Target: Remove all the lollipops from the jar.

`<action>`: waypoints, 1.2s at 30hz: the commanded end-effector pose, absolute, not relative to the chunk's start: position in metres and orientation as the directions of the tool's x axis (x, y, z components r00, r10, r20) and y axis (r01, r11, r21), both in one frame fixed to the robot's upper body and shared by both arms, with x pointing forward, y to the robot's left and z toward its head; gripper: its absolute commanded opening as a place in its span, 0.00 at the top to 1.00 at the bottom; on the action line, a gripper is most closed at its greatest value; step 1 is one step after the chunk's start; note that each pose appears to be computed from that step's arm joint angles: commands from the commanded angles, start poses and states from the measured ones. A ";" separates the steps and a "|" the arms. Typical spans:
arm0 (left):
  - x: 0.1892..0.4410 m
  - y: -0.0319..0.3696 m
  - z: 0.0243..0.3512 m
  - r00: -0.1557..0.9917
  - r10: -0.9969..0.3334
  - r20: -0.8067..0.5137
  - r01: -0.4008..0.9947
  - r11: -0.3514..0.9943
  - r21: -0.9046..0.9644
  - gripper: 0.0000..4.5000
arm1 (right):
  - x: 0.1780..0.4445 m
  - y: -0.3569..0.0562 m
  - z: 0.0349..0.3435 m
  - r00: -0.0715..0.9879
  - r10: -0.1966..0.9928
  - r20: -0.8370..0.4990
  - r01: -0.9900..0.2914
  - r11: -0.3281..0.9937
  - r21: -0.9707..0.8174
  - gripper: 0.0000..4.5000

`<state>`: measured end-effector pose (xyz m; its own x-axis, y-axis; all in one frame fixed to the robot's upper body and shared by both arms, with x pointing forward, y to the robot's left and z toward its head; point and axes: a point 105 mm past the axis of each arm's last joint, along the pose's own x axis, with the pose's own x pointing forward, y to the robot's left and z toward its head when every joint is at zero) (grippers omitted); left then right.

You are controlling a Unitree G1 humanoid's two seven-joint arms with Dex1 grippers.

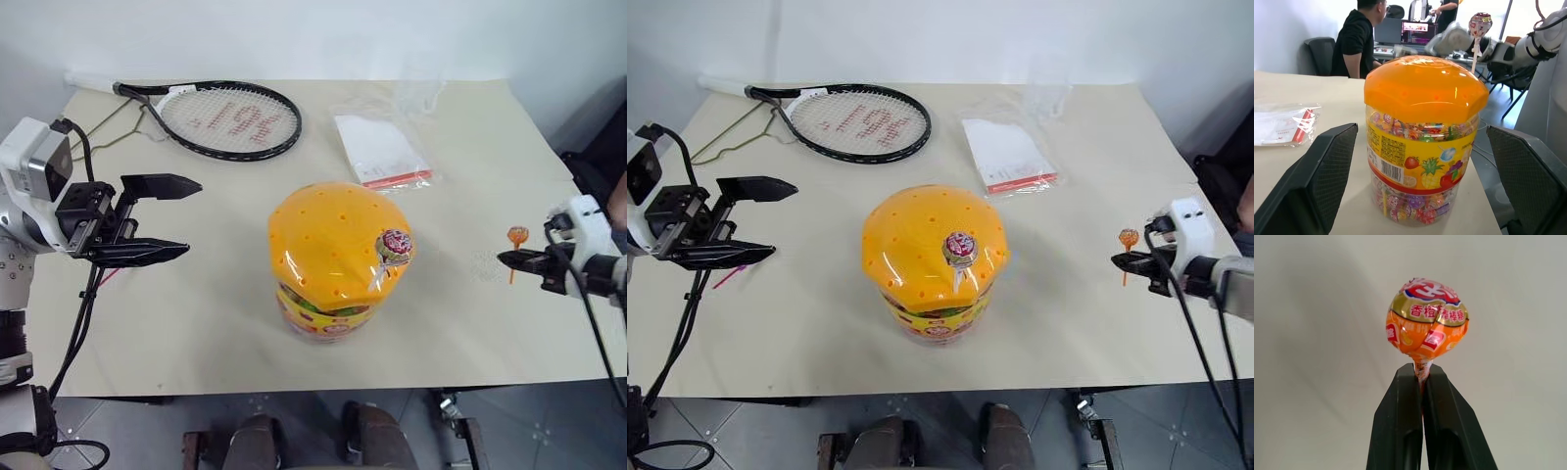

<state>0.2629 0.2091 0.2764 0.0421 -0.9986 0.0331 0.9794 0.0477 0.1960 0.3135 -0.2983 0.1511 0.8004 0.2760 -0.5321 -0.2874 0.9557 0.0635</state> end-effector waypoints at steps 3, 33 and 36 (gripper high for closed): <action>0.248 0.207 0.285 -0.035 -0.999 0.024 0.966 -0.027 0.258 0.00 | 0.326 -0.313 0.144 0.825 0.208 -0.526 -0.221 0.975 0.039 0.88; 0.249 0.221 0.283 0.003 -0.999 0.051 0.964 0.016 0.266 0.00 | 0.233 -0.166 0.289 0.486 0.857 -0.172 -0.871 0.460 -0.171 0.01; 0.252 0.224 0.282 0.020 -0.997 0.081 0.963 0.041 0.266 0.00 | 0.227 -0.142 0.287 0.369 0.915 -0.166 -0.926 0.345 -0.155 0.01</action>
